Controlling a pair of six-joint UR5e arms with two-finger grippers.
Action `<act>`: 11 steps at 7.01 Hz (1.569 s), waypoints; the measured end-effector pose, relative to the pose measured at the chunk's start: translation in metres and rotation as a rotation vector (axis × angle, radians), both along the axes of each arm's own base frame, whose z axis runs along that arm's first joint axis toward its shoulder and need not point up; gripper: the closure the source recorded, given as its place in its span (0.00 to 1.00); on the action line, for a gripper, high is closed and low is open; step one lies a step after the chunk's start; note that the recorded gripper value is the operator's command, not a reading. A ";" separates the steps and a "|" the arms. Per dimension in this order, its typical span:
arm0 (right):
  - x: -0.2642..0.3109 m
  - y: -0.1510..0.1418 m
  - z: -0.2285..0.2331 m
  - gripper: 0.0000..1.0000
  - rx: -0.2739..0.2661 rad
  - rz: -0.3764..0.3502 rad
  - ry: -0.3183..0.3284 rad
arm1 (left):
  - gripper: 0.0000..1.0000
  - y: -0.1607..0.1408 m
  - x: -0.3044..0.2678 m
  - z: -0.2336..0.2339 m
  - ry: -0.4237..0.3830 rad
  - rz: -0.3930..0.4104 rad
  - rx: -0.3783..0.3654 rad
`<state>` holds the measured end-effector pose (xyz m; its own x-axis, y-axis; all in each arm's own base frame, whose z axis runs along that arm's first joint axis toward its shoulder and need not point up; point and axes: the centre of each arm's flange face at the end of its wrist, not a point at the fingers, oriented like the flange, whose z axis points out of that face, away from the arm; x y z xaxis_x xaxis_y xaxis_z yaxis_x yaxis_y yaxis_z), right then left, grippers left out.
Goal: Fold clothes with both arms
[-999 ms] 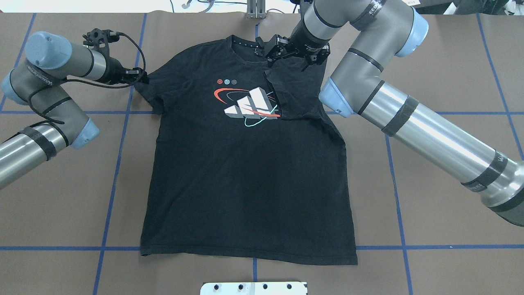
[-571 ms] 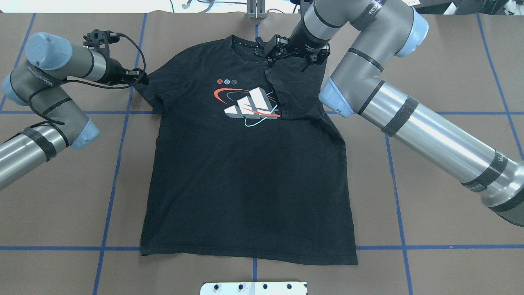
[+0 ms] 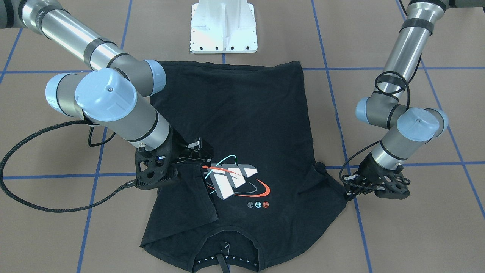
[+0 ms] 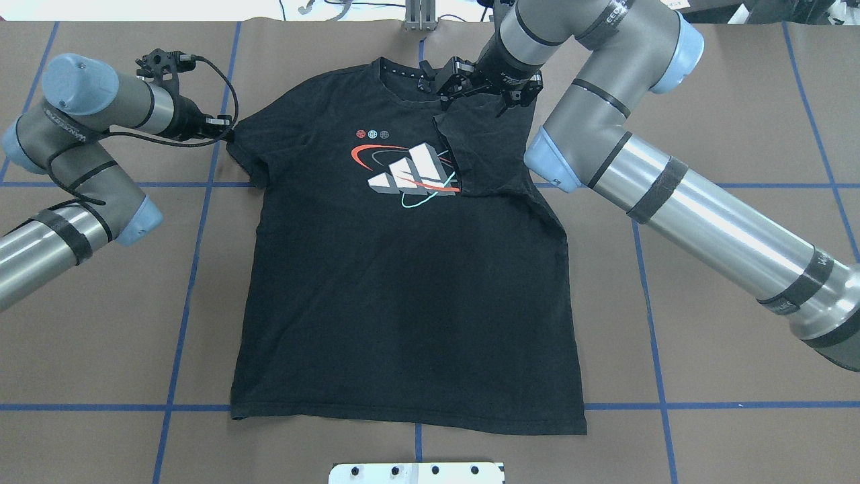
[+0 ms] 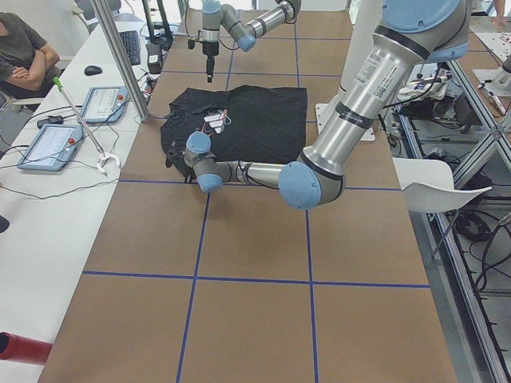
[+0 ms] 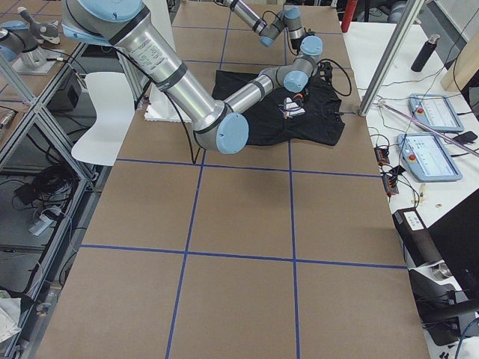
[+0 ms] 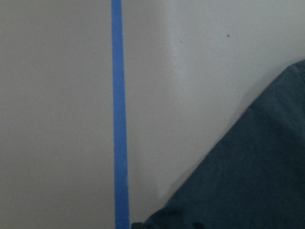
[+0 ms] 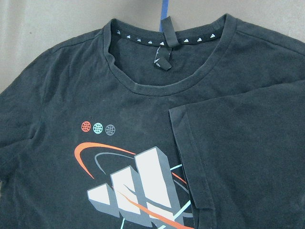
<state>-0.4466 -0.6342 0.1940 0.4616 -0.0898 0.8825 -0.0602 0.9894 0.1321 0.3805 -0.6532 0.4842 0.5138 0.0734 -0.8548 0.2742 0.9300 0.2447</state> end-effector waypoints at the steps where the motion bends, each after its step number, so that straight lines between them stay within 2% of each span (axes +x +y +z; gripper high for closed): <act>1: 0.000 0.000 0.000 0.00 -0.001 0.000 0.001 | 1.00 0.000 0.000 -0.001 0.001 -0.001 -0.002; 3: 0.000 0.000 0.001 0.00 -0.001 0.000 0.001 | 1.00 -0.001 -0.001 -0.011 0.016 -0.005 0.002; 6: 0.002 -0.001 0.003 0.00 0.002 -0.001 0.003 | 1.00 0.005 -0.003 -0.052 0.082 -0.012 -0.012; 8: 0.003 -0.002 0.005 0.00 0.006 -0.002 0.004 | 1.00 0.015 0.007 -0.099 0.153 -0.018 -0.093; 11: 0.010 -0.005 0.012 0.00 0.005 0.000 0.002 | 1.00 0.039 0.091 -0.175 0.261 -0.006 -0.232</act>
<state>-0.4365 -0.6388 0.2062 0.4637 -0.0941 0.8810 -0.0597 0.9888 0.1371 0.4713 -0.6143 0.3091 0.2752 -0.1406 -0.9510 0.3054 0.9508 -0.0522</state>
